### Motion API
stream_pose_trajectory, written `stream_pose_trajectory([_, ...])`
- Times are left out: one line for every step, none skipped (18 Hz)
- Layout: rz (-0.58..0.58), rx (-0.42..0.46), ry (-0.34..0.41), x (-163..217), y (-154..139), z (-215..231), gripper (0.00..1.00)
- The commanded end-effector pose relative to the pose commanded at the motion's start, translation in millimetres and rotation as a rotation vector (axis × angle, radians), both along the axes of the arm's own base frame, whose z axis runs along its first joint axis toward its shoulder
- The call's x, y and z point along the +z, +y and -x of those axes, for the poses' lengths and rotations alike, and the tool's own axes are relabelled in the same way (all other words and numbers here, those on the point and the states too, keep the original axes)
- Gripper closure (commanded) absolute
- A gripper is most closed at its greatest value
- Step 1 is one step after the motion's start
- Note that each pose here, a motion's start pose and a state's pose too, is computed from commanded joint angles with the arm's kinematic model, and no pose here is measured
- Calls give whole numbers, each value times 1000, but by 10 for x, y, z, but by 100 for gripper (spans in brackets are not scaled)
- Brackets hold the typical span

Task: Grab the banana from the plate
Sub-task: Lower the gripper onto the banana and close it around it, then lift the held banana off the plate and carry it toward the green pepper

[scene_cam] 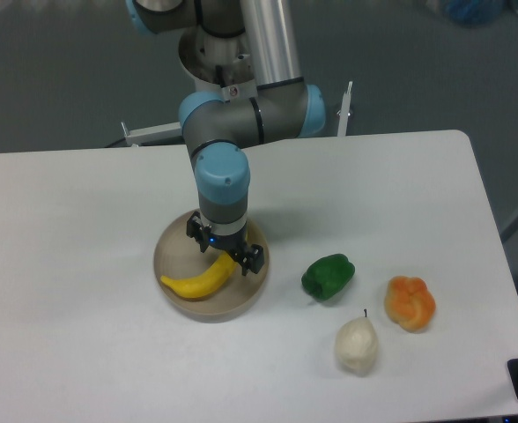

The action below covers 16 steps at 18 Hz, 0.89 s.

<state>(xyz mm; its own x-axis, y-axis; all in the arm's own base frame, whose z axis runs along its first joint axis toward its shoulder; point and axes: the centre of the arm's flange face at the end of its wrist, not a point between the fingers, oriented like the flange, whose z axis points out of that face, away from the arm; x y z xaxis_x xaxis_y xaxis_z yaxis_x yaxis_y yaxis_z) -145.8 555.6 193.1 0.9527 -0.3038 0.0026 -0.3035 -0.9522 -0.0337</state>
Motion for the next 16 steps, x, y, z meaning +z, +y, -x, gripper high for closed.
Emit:
stream_pose_trajectory([0, 0, 0, 0, 0, 0, 22])
stream_pose_trajectory([3, 0, -1, -7, -6, -3, 35])
stream_pose_trajectory([3, -2, -1, -8, -6, -3, 47])
stream_pose_trajectory([3, -2, -1, -8, -6, -3, 57])
stream_pose_trajectory([2, 0, -3, -8, -5, -5, 63])
stream_pose_trajectory([-1, 0, -1, 7, -1, -2, 66])
stream_pose_trajectory([-1, 0, -1, 5, 4, 0, 67])
stream_pose_trajectory([-1, 0, -1, 7, -1, -2, 68])
stream_pose_trajectory([1, 0, -2, -1, -1, -2, 69])
stream_pose_trajectory([-1, 0, -1, 7, -1, -2, 69])
stream_pose_trajectory([-1, 0, -1, 7, -1, -2, 70])
stream_pose_trajectory([-3, 0, 0, 19, 9, 3, 70])
stream_pose_trajectory([-5, 1, 1, 28, 6, 11, 70])
stream_pose_trajectory([-10, 1, 2, 51, 11, 12, 71])
stream_pose_trajectory([-16, 1, 3, 80, 20, 15, 71])
stream_pose_trajectory([-19, 1, 3, 99, 26, 27, 72])
